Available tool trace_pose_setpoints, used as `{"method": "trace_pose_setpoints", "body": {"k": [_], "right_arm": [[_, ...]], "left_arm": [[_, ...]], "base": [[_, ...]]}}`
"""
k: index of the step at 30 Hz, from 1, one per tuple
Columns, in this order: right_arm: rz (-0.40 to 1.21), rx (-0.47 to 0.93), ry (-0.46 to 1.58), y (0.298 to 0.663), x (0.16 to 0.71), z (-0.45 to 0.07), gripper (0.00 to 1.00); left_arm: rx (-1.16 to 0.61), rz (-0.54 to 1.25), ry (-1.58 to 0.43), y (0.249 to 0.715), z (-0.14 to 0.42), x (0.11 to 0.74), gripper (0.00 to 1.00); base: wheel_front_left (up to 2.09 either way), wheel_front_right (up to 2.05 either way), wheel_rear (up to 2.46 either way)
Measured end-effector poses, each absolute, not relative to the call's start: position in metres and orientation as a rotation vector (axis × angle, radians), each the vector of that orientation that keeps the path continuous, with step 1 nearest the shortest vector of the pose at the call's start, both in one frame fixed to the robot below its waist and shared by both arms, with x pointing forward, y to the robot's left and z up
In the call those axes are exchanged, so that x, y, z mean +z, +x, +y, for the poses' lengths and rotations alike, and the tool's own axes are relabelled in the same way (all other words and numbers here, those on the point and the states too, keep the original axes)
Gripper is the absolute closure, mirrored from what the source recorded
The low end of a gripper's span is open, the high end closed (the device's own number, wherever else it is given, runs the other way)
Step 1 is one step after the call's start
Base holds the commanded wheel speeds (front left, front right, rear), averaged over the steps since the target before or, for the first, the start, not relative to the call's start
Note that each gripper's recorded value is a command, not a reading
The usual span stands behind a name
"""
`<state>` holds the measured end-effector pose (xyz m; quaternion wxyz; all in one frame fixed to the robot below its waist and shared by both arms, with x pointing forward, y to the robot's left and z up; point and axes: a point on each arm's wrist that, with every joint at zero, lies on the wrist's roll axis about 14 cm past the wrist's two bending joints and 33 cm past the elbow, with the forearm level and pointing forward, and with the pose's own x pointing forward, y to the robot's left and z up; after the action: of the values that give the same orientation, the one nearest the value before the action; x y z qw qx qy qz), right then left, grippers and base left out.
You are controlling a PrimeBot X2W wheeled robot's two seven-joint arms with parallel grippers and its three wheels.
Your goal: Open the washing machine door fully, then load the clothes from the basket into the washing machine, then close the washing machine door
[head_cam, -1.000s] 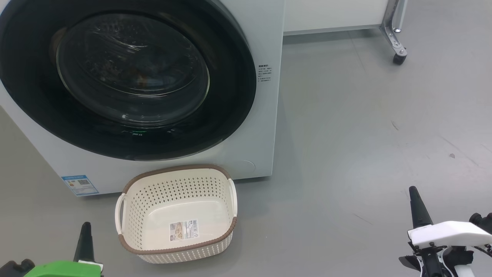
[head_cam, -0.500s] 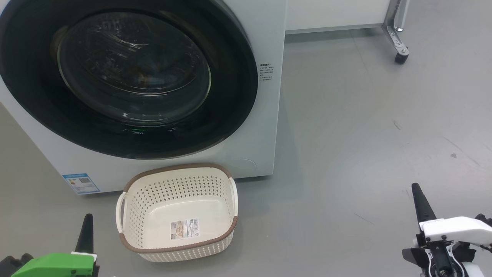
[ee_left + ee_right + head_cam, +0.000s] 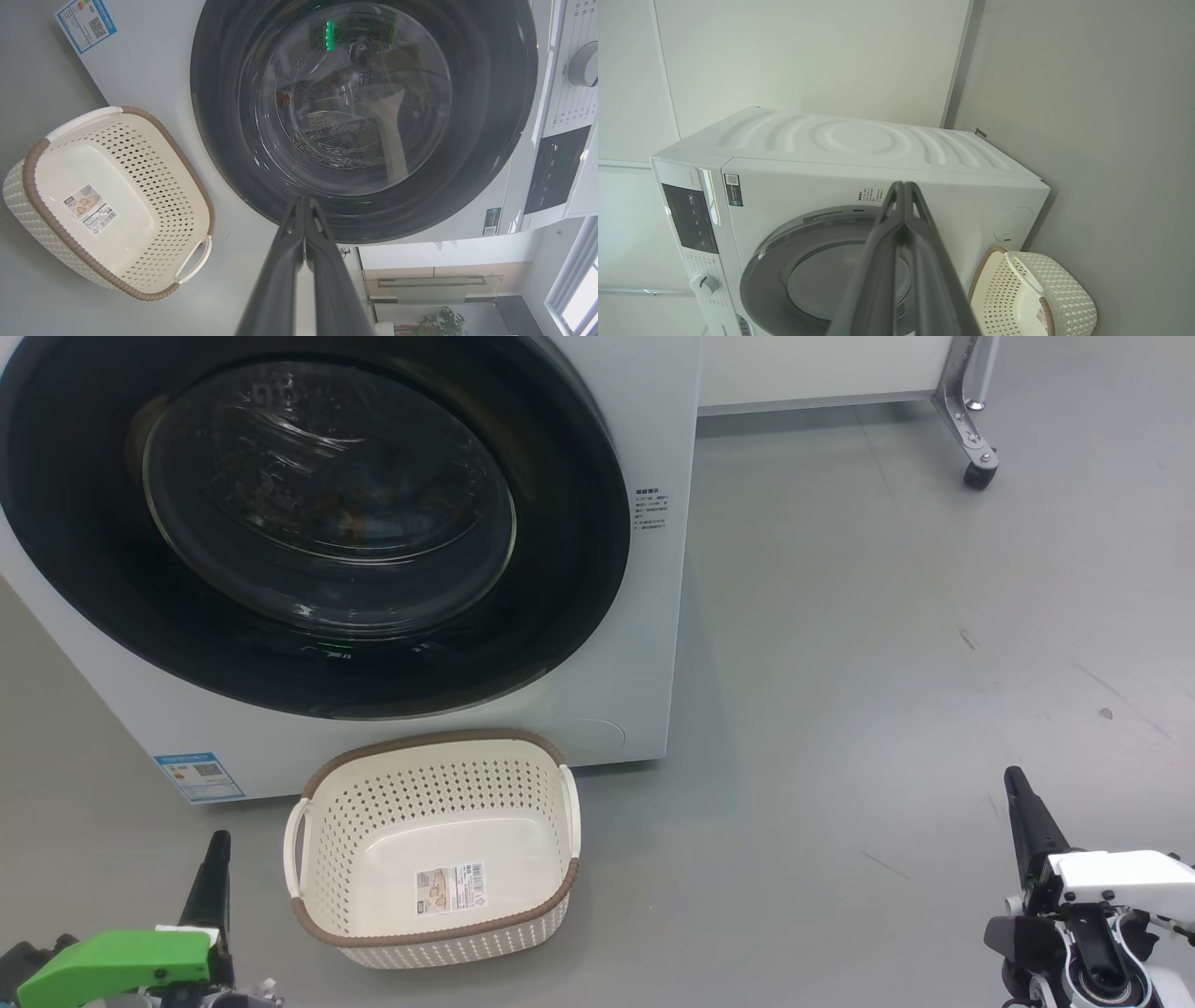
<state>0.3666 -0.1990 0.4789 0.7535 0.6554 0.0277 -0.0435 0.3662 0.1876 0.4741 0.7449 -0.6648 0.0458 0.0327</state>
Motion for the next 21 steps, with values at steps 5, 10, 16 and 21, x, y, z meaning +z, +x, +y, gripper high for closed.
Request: {"method": "trace_pose_setpoints", "body": {"k": [5,10,16,21], "right_arm": [[0.058,-0.096,1.513,0.368,0.479,-0.201,1.00],[0.050,-0.090,1.581,0.371,0.482,-0.202,1.00],[0.044,-0.090,1.588,0.373,0.483,-0.203,1.00],[0.044,-0.091,1.588,0.373,0.483,-0.203,1.00]], "left_arm": [[0.058,0.090,-1.520,0.370,0.188,0.479,1.00],[0.043,0.085,-1.571,0.373,0.187,0.483,1.00],[0.040,0.080,-1.576,0.374,0.188,0.484,1.00],[0.039,0.079,-1.576,0.374,0.188,0.485,1.00]], "base": [[0.00,0.00,0.00],[0.00,0.00,0.00],[0.00,0.00,0.00],[0.00,0.00,0.00]]}}
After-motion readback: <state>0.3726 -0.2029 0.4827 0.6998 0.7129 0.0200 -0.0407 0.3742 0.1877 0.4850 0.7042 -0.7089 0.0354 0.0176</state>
